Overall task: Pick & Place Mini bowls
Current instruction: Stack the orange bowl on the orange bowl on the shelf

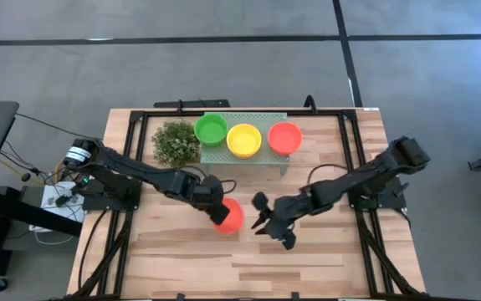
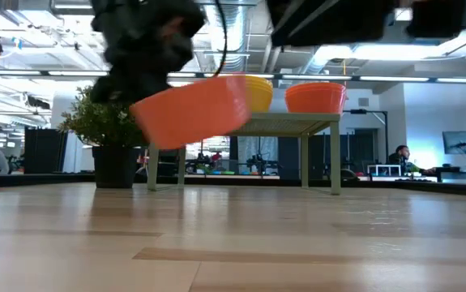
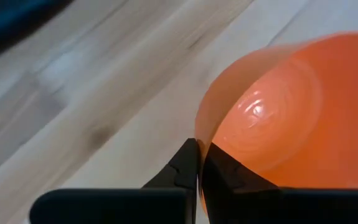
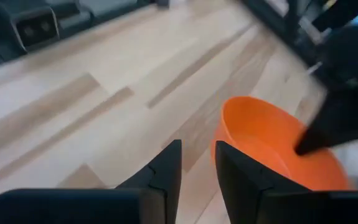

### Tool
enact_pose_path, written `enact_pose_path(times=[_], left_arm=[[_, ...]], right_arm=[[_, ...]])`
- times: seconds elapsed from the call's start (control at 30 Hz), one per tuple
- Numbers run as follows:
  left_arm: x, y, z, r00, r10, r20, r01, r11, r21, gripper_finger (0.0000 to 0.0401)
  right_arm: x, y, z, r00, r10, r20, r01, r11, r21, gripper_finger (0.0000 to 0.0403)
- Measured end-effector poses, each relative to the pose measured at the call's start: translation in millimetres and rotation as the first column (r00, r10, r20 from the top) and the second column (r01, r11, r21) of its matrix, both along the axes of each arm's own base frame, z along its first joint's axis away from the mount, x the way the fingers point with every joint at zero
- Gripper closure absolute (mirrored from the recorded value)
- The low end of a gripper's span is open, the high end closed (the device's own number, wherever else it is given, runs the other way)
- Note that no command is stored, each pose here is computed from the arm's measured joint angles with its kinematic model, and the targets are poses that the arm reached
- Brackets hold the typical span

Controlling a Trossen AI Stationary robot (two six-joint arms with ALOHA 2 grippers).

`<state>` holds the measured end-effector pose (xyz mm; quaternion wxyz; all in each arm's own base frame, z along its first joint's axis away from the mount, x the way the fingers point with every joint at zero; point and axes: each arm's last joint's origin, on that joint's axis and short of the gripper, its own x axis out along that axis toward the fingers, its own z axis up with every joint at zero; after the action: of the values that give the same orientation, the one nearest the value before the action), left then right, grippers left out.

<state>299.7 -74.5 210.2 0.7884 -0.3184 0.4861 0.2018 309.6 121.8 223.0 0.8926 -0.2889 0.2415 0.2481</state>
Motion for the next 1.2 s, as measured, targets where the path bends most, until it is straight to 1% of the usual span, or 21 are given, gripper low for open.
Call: enact_pose_path(times=[0.07, 0.13, 0.2, 0.27, 0.33, 0.4, 0.47, 0.63, 0.8, 0.93, 1.07, 1.13, 1.2], left_arm=[[8, 4, 4, 0.997, 0.035, 0.075, -0.032, 0.999, -0.032, 0.0392], [13, 7, 6, 0.992, 0.051, 0.119, -0.043, 0.997, -0.069, 0.0392], [13, 8, 6, 0.993, 0.046, 0.109, -0.037, 0.995, -0.088, 0.0392], [11, 8, 5, 0.995, 0.042, 0.093, -0.034, 0.996, -0.088, 0.0391], [8, 6, 3, 0.998, 0.032, 0.061, -0.026, 0.996, -0.089, 0.0391], [5, 5, 2, 0.999, 0.031, 0.033, -0.028, 0.996, -0.082, 0.0391], [4, 5, 1, 0.999, 0.031, 0.011, -0.03, 0.997, -0.075, 0.0391], [3, 5, 1, 0.999, 0.035, 0.01, -0.034, 0.998, -0.059, 0.0391], [3, 5, 1, 0.999, 0.038, 0.005, -0.038, 0.998, -0.052, 0.0391], [2, 4, 1, 0.999, 0.038, 0.005, -0.038, 0.997, -0.061, 0.0391], [2, 2, 1, 1.0, 0.017, 0.006, -0.017, 0.998, -0.052, 0.0391], [2, 1, 1, 1.0, 0.012, 0.008, -0.012, 0.999, -0.053, 0.0391], [2, 0, 1, 1.0, 0.008, 0.01, -0.008, 0.999, -0.053, 0.0391]], right_arm=[[14, 6, -2, 0.999, 0.006, -0.054, -0.008, 0.999, -0.033, 0.0303], [27, 10, -4, 0.996, 0.029, -0.083, -0.036, 0.996, -0.084, 0.0292], [38, 15, -6, 0.995, 0.051, -0.084, -0.062, 0.988, -0.139, 0.0282], [46, 20, -8, 0.996, 0.049, -0.076, -0.063, 0.978, -0.199, 0.0274], [50, 23, -11, 0.996, 0.037, -0.083, -0.059, 0.96, -0.273, 0.0268], [52, 26, -15, 0.996, 0.017, -0.093, -0.046, 0.946, -0.32, 0.0264], [55, 27, -18, 0.996, 0.004, -0.09, -0.034, 0.943, -0.331, 0.0262], [54, 31, -18, 0.996, 0.018, -0.084, -0.046, 0.936, -0.35, 0.0265], [50, 33, -12, 0.998, -0.014, -0.058, -0.01, 0.923, -0.386, 0.027], [48, 36, -8, 0.999, -0.014, -0.032, -0.002, 0.897, -0.441, 0.027], [47, 31, -10, 0.997, -0.07, -0.038, 0.041, 0.861, -0.507, 0.0269], [45, 30, -12, 0.995, -0.076, -0.059, 0.034, 0.853, -0.521, 0.027], [46, 28, -12, 0.995, -0.079, -0.058, 0.038, 0.853, -0.52, 0.0271]])
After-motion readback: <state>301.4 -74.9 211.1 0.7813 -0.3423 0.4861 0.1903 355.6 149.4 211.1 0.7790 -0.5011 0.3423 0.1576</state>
